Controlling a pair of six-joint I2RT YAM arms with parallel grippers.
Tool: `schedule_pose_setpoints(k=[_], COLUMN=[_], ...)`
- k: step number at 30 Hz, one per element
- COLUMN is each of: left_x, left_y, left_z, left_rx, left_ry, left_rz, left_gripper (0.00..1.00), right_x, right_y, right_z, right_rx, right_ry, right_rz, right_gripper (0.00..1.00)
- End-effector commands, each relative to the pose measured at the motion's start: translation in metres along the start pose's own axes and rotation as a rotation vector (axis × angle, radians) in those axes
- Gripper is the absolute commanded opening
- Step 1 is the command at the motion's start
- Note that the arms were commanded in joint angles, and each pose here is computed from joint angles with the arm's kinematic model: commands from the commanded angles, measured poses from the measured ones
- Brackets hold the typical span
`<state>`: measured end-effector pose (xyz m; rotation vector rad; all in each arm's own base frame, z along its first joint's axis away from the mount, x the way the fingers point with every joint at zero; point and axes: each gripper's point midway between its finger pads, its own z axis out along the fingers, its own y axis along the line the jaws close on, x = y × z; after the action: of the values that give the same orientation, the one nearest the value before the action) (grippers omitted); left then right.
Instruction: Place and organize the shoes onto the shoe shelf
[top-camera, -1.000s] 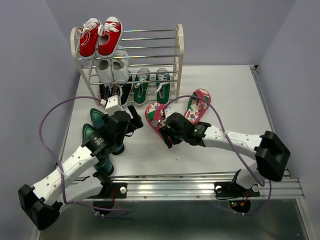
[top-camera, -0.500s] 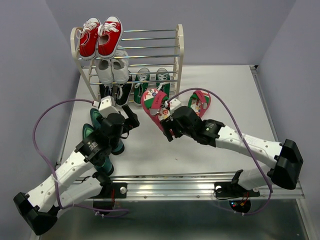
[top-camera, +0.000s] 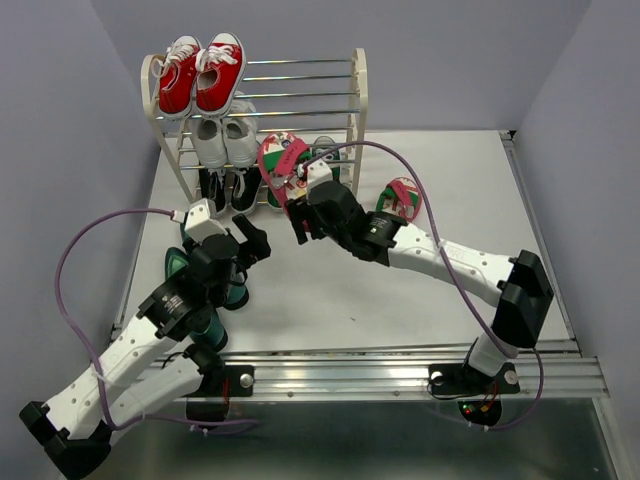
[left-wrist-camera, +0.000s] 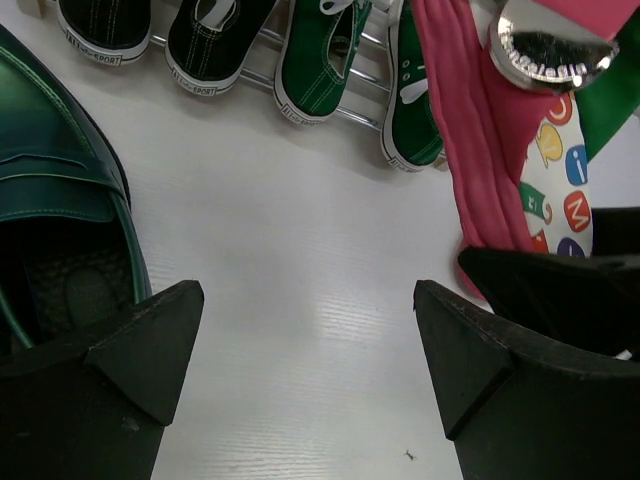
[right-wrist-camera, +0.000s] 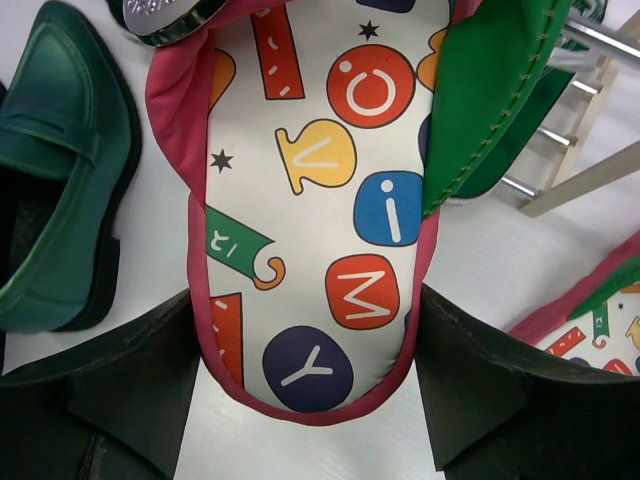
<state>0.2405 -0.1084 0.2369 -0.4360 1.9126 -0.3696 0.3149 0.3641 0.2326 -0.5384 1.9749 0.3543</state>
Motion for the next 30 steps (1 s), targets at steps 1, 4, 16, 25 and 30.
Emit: schedule_pose_setpoints(k=[1, 4, 16, 25, 30], left_x=[-0.003, 0.000, 0.003, 0.003, 0.003], left_y=[0.007, 0.013, 0.020, 0.020, 0.021], left_z=[-0.002, -0.003, -0.008, -0.009, -0.010], left_rx=[-0.010, -0.029, -0.052, -0.045, -0.039], left_ry=[-0.025, -0.021, -0.005, -0.006, -0.009], left_rz=[-0.029, -0.039, -0.042, -0.049, -0.057], left_gripper=[0.99, 0.99, 0.99, 0.99, 0.99], right_x=[-0.090, -0.096, -0.131, -0.144, -0.145], right_y=[-0.006, -0.009, -0.014, -0.015, -0.025], right_z=[0.000, 0.019, 0.065, 0.092, 0.106], right_rx=[0.096, 0.171, 0.365, 0.427, 0.454], right_ry=[-0.258, -0.262, -0.348, -0.398, -0.412], right_rz=[0.122, 0.135, 0.218, 0.241, 0.238], right_gripper=[0.01, 0.01, 0.01, 0.02, 0.05])
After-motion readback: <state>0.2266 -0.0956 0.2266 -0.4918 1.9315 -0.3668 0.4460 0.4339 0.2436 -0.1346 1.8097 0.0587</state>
